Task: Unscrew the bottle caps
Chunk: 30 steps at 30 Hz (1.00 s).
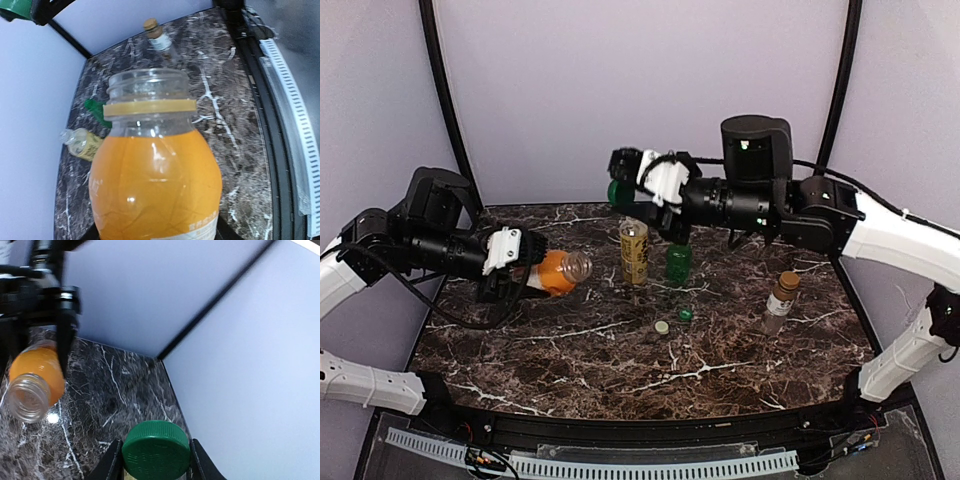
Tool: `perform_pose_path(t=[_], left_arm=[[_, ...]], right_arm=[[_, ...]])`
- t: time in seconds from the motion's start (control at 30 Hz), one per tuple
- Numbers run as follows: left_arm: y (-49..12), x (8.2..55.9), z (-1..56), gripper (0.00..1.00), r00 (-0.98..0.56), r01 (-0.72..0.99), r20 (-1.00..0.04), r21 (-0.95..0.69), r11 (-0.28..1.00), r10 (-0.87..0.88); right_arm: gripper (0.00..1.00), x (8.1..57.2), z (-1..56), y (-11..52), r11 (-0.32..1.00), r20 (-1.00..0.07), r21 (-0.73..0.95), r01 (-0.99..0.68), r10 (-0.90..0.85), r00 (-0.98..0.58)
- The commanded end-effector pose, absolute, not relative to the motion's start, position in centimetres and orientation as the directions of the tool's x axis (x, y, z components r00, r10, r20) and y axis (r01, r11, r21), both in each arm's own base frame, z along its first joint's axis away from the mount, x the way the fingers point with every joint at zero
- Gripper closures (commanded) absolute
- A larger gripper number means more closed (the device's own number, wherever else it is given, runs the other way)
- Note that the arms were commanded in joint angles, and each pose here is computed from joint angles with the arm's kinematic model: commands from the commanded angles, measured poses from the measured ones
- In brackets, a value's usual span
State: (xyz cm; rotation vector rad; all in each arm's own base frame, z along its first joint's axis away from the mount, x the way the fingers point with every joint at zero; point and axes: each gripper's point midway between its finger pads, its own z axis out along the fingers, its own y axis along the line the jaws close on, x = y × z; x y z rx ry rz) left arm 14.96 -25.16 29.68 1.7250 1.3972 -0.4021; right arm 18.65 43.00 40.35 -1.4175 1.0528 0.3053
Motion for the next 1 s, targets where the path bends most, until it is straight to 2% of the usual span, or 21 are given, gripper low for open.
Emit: perform_pose_path(t=[0.0, 0.1, 0.17, 0.3, 0.4, 0.5, 0.6, 0.83, 0.87, 0.93, 0.97], left_arm=[[-23.5, 21.2, 34.1, 0.93, 0.229, 0.782, -0.774, 0.507, 0.361, 0.591], [-20.7, 24.3, 35.1, 0.93, 0.118, 0.674, -0.821, 0.479, 0.562, 0.558], [-19.3, 25.4, 35.4, 0.93, 0.068, 0.624, -0.853, 0.441, 0.645, 0.517], [-18.2, 25.6, 35.1, 0.92, 0.023, 0.603, -0.880, 0.391, 0.696, 0.474], [-18.3, 25.3, 34.6, 0.90, 0.011, 0.624, -0.886, 0.368, 0.689, 0.463], [-18.4, 25.2, 34.6, 0.90, 0.010, 0.630, -0.889, 0.361, 0.688, 0.457], [-18.7, 24.9, 34.5, 0.90, 0.022, 0.647, -0.890, 0.360, 0.673, 0.455], [-19.0, 24.6, 34.6, 0.90, 0.032, 0.665, -0.890, 0.359, 0.655, 0.456], [-19.0, 24.5, 34.7, 0.90, 0.035, 0.666, -0.890, 0.360, 0.653, 0.454], [-19.1, 24.5, 34.9, 0.90, 0.041, 0.668, -0.891, 0.362, 0.650, 0.453], [-19.1, 24.5, 34.9, 0.90, 0.042, 0.669, -0.891, 0.361, 0.649, 0.452]], right_arm=[[1.00, 26.7, 39.0, 38.2, 0.657, -0.930, -0.166, -0.735, -0.353, -0.105], [1.00, 27.3, 33.1, 37.4, 0.745, -0.833, -0.027, -0.666, -0.385, -0.397], [1.00, 26.3, 28.2, 38.3, 0.755, -0.731, 0.061, -0.653, -0.411, -0.544], [1.00, 23.2, 18.2, 39.3, 0.760, -0.499, 0.178, -0.625, -0.478, -0.723], [1.00, 21.1, 12.9, 38.9, 0.773, -0.373, 0.115, -0.624, -0.548, -0.749], [1.00, 19.3, 9.0, 39.2, 0.753, -0.292, 0.051, -0.656, -0.617, -0.731], [1.00, 18.2, 5.4, 39.6, 0.751, -0.210, 0.054, -0.658, -0.636, -0.743], [1.00, 18.6, 2.8, 40.9, 0.747, -0.196, 0.053, -0.663, -0.643, -0.740], [0.96, 18.7, 2.7, 40.8, 0.747, -0.195, 0.044, -0.663, -0.645, -0.739], [0.77, 18.7, 2.1, 40.6, 0.743, -0.184, 0.032, -0.669, -0.653, -0.734], [0.64, 18.6, 2.0, 40.6, 0.738, -0.178, 0.034, -0.673, -0.659, -0.731]])
